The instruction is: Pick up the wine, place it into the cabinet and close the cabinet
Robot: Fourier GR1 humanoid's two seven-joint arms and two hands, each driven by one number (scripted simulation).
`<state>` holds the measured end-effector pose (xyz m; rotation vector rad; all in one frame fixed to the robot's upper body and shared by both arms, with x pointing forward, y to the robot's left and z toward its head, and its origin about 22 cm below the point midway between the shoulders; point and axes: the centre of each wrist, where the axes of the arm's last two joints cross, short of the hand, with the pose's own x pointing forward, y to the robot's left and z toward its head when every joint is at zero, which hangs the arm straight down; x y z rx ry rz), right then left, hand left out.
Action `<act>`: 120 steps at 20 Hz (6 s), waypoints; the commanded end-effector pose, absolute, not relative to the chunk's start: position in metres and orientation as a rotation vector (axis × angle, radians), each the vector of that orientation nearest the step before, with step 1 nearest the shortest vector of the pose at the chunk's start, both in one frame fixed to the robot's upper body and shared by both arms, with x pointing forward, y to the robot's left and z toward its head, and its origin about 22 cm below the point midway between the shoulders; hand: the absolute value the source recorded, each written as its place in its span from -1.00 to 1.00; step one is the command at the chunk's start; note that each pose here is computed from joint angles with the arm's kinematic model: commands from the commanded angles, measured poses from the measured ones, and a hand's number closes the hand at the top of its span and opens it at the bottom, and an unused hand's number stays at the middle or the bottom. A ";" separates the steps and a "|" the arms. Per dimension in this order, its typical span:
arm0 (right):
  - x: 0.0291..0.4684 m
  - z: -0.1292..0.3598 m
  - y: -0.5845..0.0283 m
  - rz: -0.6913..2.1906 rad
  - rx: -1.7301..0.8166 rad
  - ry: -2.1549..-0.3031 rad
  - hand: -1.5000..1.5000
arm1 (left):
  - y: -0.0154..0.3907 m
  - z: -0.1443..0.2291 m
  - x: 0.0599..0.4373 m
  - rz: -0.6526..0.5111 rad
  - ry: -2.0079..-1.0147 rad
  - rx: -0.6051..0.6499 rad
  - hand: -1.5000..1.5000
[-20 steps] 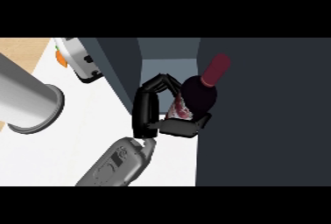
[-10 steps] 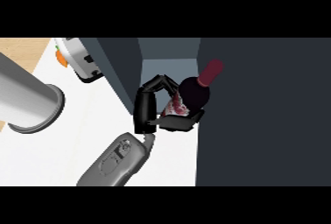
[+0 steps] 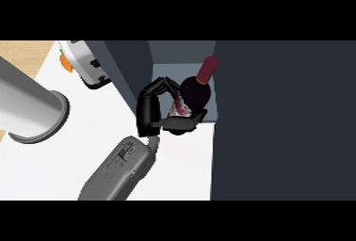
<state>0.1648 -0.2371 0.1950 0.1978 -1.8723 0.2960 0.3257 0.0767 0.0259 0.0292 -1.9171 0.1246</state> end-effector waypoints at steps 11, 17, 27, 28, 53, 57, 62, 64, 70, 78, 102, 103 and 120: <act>0.154 0.209 -0.239 0.270 0.266 -1.917 -1.00 | 0.081 0.033 0.371 0.128 -1.840 0.035 1.00; 0.140 0.221 -0.231 0.291 0.267 -1.923 -1.00 | 0.083 0.047 0.392 0.113 -1.829 0.049 1.00; 0.127 0.202 -0.238 0.319 0.287 -1.917 -1.00 | 0.090 0.035 0.411 0.124 -1.928 0.196 1.00; 0.142 0.203 -0.237 0.299 0.271 -1.916 -1.00 | 0.102 0.042 0.422 0.110 -1.938 0.213 1.00; 0.156 0.195 -0.235 0.329 0.312 -1.916 -1.00 | 0.108 0.045 0.438 0.309 -1.828 0.137 1.00; 0.140 0.207 -0.225 0.326 0.301 -1.919 -1.00 | 0.125 0.020 0.429 0.258 -1.803 0.196 1.00; 0.144 0.198 -0.236 0.328 0.317 -1.907 -1.00 | 0.118 0.029 0.433 0.228 -1.801 0.240 -1.00; 0.152 0.202 -0.234 0.309 0.299 -1.937 -1.00 | 0.121 0.008 0.423 0.218 -1.794 0.268 -1.00; 0.165 0.203 -0.227 0.310 0.316 -1.930 -1.00 | 0.114 0.005 0.420 0.137 -1.776 0.316 -1.00; 0.166 0.199 -0.233 0.319 0.303 -1.934 -1.00 | 0.125 -0.014 0.410 0.221 -1.800 0.335 -1.00; 0.159 0.205 -0.214 0.355 0.368 -1.911 -1.00 | 0.122 -0.015 0.408 0.167 -1.859 0.140 -1.00; 0.165 0.201 -0.211 0.327 0.362 -1.913 -1.00 | 0.121 -0.013 0.410 0.171 -1.851 0.107 -1.00; 0.151 0.214 -0.210 0.327 0.341 -1.896 -1.00 | 0.110 -0.026 0.386 0.250 -1.847 -0.027 -1.00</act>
